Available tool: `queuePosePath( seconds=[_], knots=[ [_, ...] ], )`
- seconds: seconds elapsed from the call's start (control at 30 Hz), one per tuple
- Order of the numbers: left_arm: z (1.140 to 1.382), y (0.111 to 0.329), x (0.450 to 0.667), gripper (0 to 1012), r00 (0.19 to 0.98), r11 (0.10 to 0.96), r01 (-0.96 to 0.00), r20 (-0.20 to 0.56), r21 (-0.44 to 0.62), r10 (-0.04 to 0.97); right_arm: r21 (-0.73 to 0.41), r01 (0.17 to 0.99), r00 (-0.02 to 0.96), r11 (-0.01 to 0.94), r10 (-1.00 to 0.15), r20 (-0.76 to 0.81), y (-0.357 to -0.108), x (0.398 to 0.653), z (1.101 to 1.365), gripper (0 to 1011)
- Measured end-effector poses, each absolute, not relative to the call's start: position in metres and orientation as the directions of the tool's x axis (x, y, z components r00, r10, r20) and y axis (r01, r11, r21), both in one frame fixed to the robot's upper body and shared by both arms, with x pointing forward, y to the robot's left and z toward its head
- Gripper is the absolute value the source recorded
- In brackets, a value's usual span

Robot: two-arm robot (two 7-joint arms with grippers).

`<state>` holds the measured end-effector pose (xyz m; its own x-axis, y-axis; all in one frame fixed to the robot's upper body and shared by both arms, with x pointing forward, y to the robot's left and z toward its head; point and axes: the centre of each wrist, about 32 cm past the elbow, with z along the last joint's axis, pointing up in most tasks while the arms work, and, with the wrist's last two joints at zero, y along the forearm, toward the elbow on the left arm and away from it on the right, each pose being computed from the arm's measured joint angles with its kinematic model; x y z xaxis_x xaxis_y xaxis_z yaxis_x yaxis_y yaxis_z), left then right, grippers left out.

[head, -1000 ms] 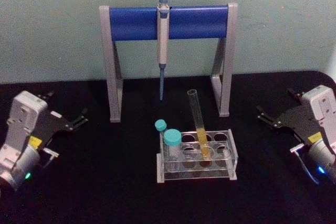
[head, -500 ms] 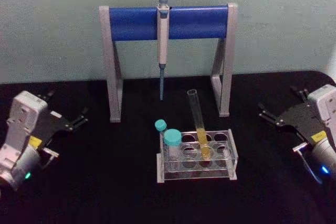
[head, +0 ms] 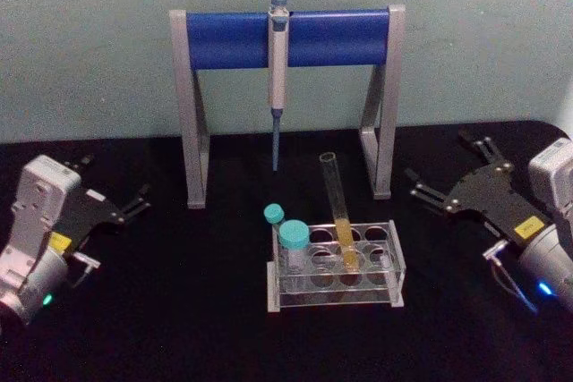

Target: Pick up the test tube from the test tube rack, shake it, then place it back into the test tube rack.

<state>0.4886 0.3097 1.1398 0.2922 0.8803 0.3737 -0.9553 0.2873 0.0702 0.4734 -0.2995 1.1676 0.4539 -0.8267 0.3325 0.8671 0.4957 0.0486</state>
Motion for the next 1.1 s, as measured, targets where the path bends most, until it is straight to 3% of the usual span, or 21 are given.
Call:
queuePosePath(
  seconds=[0.53,1.1],
  knots=[
    [1.14,0.31,0.489,1001,0.292,0.287,-0.955,0.374,0.07,0.88,0.053,0.741,0.639,0.67,-0.727,0.251,-0.276,0.476,1.174,1000],
    [1.14,0.31,0.489,1001,0.292,0.287,-0.955,0.374,0.07,0.88,-0.035,0.666,0.738,0.745,-0.651,0.175,-0.256,0.507,1.181,1000]
  ],
)
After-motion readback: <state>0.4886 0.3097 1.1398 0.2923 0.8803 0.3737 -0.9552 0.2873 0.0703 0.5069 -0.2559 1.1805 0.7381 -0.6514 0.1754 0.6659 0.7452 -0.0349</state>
